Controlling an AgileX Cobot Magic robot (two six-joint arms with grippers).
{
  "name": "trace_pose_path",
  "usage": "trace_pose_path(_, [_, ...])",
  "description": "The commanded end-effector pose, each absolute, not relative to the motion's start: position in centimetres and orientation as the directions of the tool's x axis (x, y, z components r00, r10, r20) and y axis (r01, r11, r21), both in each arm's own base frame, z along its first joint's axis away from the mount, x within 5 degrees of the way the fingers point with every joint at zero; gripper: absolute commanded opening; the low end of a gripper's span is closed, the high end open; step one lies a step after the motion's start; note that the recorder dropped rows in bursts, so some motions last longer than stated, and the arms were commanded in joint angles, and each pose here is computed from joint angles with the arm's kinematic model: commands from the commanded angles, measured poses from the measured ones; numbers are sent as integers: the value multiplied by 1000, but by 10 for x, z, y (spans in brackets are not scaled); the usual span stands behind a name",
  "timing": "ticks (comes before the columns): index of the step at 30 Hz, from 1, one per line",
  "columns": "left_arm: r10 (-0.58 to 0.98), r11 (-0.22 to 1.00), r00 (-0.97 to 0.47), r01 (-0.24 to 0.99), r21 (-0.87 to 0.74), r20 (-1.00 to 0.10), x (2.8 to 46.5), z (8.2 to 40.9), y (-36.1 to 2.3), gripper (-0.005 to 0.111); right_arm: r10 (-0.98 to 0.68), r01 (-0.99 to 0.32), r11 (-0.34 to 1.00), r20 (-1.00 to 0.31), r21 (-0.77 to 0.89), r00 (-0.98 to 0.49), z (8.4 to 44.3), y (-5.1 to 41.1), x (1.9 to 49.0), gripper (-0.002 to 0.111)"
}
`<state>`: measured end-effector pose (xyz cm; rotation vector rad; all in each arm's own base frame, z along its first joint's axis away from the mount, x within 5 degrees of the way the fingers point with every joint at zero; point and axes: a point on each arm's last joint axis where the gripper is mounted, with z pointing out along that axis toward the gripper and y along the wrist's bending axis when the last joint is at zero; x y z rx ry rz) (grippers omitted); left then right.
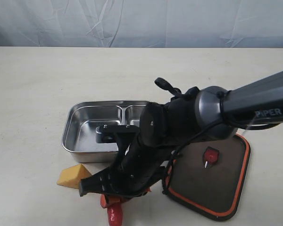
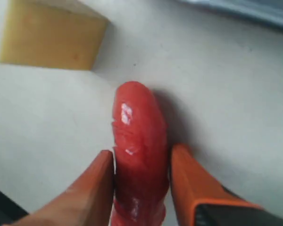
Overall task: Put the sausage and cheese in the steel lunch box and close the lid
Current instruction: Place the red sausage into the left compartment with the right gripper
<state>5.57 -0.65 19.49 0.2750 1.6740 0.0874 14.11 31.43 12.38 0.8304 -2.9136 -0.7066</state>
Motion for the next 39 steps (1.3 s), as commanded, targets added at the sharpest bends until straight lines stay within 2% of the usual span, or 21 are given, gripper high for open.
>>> trace_pose_path(1, [223, 968, -88, 134, 211, -971, 55, 195, -7, 0, -497, -543, 703, -230, 459, -837, 164, 312, 143, -1])
trace_pose_path(5, [223, 968, -88, 134, 211, -971, 55, 195, -7, 0, -416, -591, 664, -430, 458, -801, 201, 310, 151, -1])
trace_pose_path(8, [223, 968, -88, 134, 211, -971, 55, 195, -7, 0, -377, -644, 650, -564, 404, -735, 213, 312, 163, -1])
trace_pose_path(10, [223, 968, -88, 134, 211, -971, 55, 195, -7, 0, -360, -657, 651, -608, 380, -708, 216, 315, 173, -1])
trace_pose_path(16, [223, 968, -88, 134, 211, -971, 55, 195, -7, 0, -376, -652, 679, -603, 337, -703, 203, 327, 208, -1])
trace_pose_path(22, [223, 968, -88, 134, 211, -971, 55, 195, -7, 0, -475, -671, 679, -518, 297, -711, 185, 338, 228, 1])
trace_pose_path(24, [223, 968, -88, 134, 211, -971, 55, 195, -7, 0, -490, -680, 675, -514, 287, -704, 182, 342, 231, 8])
trace_pose_path(29, [223, 968, -88, 134, 211, -971, 55, 195, -7, 0, -488, -687, 669, -530, 284, -693, 185, 349, 236, 38])
trace_pose_path(32, [223, 968, -88, 134, 211, -971, 55, 195, -7, 0, -503, -700, 659, -530, 276, -682, 190, 351, 237, 50])
trace_pose_path(35, [223, 968, -88, 134, 211, -971, 55, 195, -7, 0, -552, -727, 641, -511, 245, -659, 193, 351, 237, 58])
trace_pose_path(39, [223, 968, -88, 134, 211, -971, 55, 195, -7, 0, -591, -753, 624, -504, 209, -630, 198, 350, 238, 59])
